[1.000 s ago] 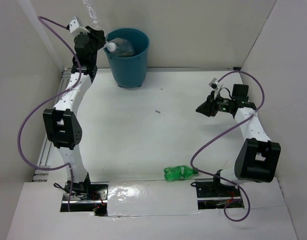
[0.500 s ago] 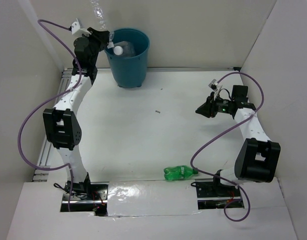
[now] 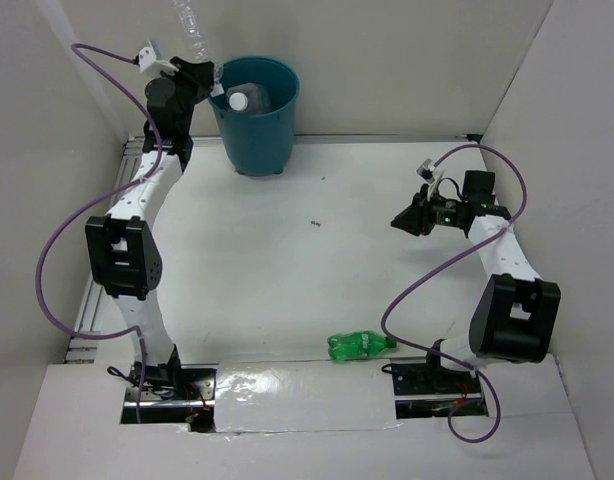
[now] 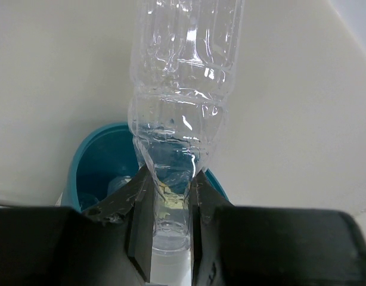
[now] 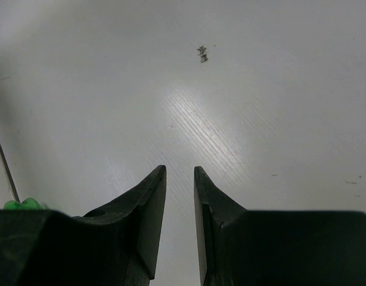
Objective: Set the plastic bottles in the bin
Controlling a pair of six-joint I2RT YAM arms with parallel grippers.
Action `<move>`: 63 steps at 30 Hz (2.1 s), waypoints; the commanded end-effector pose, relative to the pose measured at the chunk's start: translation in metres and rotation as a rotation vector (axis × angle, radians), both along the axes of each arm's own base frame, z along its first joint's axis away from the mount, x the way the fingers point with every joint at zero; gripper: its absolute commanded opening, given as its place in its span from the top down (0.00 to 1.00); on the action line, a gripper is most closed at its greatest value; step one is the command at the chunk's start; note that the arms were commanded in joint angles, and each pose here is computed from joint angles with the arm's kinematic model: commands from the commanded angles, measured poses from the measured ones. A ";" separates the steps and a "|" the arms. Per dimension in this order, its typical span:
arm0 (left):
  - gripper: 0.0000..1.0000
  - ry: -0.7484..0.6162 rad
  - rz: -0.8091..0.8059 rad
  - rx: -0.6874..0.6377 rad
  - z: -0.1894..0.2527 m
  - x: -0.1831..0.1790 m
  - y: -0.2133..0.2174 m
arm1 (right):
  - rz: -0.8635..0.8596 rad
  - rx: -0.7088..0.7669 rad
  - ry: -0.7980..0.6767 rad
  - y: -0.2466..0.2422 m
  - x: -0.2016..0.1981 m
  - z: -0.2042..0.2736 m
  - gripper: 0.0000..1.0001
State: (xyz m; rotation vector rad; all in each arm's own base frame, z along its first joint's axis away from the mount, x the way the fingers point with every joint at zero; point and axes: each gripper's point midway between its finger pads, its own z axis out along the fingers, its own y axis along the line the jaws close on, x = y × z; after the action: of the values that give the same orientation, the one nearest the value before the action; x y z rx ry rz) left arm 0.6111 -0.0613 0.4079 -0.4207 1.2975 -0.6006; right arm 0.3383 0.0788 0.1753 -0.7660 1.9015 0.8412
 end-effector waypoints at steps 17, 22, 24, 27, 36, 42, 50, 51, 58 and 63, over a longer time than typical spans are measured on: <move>1.00 -0.008 0.150 0.154 0.000 0.037 -0.008 | -0.017 -0.005 0.002 -0.008 0.002 -0.003 0.65; 1.00 -0.024 0.122 0.151 0.004 0.035 -0.008 | -0.017 -0.003 0.011 -0.008 0.002 -0.006 0.65; 1.00 -0.021 0.147 0.158 0.007 0.035 0.000 | -0.017 -0.003 0.011 -0.008 0.002 -0.006 0.65; 1.00 -0.007 0.175 0.175 0.006 0.035 0.006 | -0.017 -0.003 0.011 -0.008 0.002 -0.006 0.65; 0.96 0.085 0.132 0.292 -0.032 0.047 -0.006 | -0.017 -0.001 0.020 -0.008 0.002 -0.011 0.62; 0.46 0.107 0.080 0.324 -0.045 0.046 -0.023 | -0.017 0.001 0.029 -0.008 0.000 -0.014 0.61; 0.17 0.073 0.085 0.318 -0.021 0.035 -0.022 | -0.013 -0.004 0.021 -0.008 -0.002 -0.014 0.60; 0.17 0.064 0.086 0.316 -0.016 0.032 -0.021 | -0.013 -0.004 0.021 -0.008 -0.002 -0.014 0.60; 0.16 0.139 0.233 0.217 -0.005 0.014 0.013 | -0.007 0.005 0.029 -0.005 -0.007 -0.017 0.60; 0.19 0.268 0.309 0.130 -0.025 0.004 0.046 | -0.007 0.005 0.029 -0.005 -0.009 -0.017 0.60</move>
State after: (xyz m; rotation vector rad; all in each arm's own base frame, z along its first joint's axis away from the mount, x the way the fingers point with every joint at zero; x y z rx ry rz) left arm 0.6343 -0.0484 0.3510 -0.4499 1.5408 -0.2203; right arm 0.3327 0.0733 0.1528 -0.7277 1.9563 0.8642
